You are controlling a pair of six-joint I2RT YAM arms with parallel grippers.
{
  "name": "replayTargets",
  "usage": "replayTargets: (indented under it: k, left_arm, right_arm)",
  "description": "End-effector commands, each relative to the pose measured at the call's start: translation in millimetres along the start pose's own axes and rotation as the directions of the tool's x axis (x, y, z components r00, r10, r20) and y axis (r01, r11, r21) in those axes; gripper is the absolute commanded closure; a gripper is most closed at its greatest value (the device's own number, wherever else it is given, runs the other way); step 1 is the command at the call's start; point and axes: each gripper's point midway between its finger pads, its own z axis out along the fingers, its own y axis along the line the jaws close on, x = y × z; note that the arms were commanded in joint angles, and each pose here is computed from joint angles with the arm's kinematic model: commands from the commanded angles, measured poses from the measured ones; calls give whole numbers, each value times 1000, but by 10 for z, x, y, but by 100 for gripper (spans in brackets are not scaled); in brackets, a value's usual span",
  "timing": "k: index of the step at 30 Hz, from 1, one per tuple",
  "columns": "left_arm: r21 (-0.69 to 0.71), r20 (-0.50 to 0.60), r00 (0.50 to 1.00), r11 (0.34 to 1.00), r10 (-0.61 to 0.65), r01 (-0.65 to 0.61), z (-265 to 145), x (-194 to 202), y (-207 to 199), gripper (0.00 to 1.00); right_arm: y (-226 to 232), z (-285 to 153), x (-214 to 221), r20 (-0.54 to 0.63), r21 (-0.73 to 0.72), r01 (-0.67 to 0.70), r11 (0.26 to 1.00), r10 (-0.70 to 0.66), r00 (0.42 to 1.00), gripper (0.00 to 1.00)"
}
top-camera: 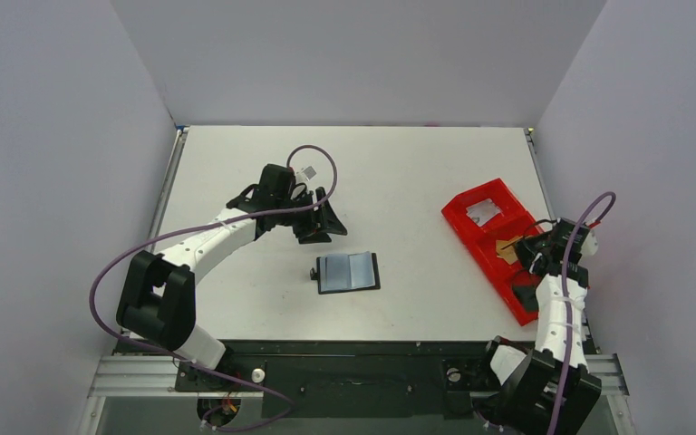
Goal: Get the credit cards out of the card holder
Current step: Place the credit card in the storage box.
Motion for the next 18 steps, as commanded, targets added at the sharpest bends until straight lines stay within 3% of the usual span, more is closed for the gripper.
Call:
replayTargets:
  k: [1, 18]
  left_arm:
    - [32, 8, 999, 999, 42, -43, -18, -39, -95, 43]
    - [11, 4, 998, 998, 58, -58, -27, -19, -30, 42]
  right_arm:
    - [161, 123, -289, 66, -46, 6, 999, -3, 998, 100]
    - [116, 531, -387, 56, -35, -31, 999, 32, 998, 100]
